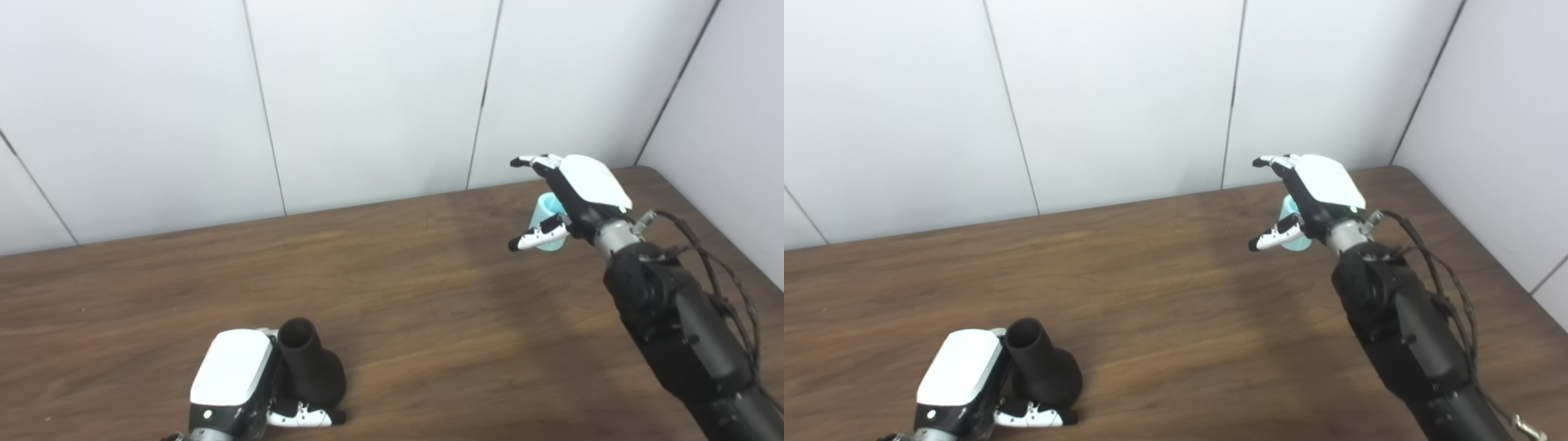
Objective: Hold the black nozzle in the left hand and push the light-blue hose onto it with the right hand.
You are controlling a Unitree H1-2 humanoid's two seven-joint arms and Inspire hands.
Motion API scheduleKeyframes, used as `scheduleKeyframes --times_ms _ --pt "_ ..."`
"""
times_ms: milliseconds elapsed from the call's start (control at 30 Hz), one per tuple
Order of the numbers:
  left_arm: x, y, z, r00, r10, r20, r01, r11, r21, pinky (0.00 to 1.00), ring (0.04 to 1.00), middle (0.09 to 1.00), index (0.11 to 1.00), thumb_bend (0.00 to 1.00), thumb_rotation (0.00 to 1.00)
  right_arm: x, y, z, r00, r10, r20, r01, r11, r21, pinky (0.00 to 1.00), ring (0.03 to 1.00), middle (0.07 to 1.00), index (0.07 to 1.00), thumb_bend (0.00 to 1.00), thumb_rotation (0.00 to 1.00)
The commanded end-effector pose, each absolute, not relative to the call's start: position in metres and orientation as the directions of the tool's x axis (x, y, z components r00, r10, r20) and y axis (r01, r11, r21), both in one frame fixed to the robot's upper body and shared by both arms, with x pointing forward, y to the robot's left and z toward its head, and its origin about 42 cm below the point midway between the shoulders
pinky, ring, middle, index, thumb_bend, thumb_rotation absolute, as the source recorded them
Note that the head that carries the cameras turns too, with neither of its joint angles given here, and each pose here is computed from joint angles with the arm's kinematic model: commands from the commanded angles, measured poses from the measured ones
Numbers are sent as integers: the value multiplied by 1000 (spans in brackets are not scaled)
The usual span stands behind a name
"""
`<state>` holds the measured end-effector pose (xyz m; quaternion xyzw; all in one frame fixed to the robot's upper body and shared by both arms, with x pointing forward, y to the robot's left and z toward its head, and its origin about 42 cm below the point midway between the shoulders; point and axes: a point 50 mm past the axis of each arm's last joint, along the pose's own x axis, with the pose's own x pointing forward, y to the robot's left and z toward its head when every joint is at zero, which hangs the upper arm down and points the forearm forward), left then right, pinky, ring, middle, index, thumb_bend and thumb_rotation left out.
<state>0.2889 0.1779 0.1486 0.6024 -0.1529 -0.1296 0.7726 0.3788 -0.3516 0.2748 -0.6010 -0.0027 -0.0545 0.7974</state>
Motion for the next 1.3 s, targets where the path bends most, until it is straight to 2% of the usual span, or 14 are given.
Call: scheduleKeyframes --times_ms 0,267,433,467,567,667,700,800,900,967,1167,1267 --pt "283 187 139 922 -387 -1 86 202 976 467 525 446 494 525 0 393 -363 302 987 -116 108 130 205 -970 988 978 898 854 871 189" --pt "282 191 144 924 -382 -20 107 208 972 487 535 446 494 525 0 428 -383 305 980 -200 13 28 74 -997 999 1000 923 869 890 225" --pt "283 192 144 924 -381 -20 105 203 973 501 550 443 496 525 0 444 -393 301 966 -257 -38 -23 62 -998 985 987 927 870 909 199" --pt "283 192 144 924 -383 -19 106 206 973 471 528 432 496 524 0 447 -395 299 963 -265 -43 -26 67 -997 972 979 922 868 914 194" --pt "283 192 144 923 -384 -18 107 211 972 459 519 431 495 524 0 450 -397 297 960 -275 -49 -28 80 -996 928 961 911 855 925 167" --pt "284 192 144 925 -378 -23 109 207 972 481 538 457 491 526 0 452 -398 295 956 -286 -57 -28 104 -994 817 907 903 846 914 139" --pt "284 192 144 925 -379 -22 108 207 972 480 534 448 492 525 0 451 -397 293 956 -287 -62 -25 129 -991 722 853 891 838 915 125" --pt "285 192 144 925 -379 -22 105 201 974 484 542 452 493 525 0 452 -398 288 953 -291 -82 -31 174 -984 651 794 866 825 906 95" --pt "285 193 144 925 -378 -23 106 198 974 497 554 461 492 525 0 454 -400 283 952 -290 -96 -40 191 -981 690 779 840 810 899 82" --pt "286 193 144 925 -380 -23 104 194 975 474 528 440 493 525 0 454 -400 281 953 -287 -99 -42 200 -979 701 774 828 805 894 69" --pt "287 193 144 921 -388 -22 103 191 976 463 517 437 495 525 0 452 -397 282 958 -271 -96 -39 209 -977 675 744 812 782 892 64" --pt "288 193 144 922 -388 -21 103 192 976 420 478 411 493 523 0 452 -395 283 958 -267 -103 -47 209 -977 692 762 813 780 890 72"
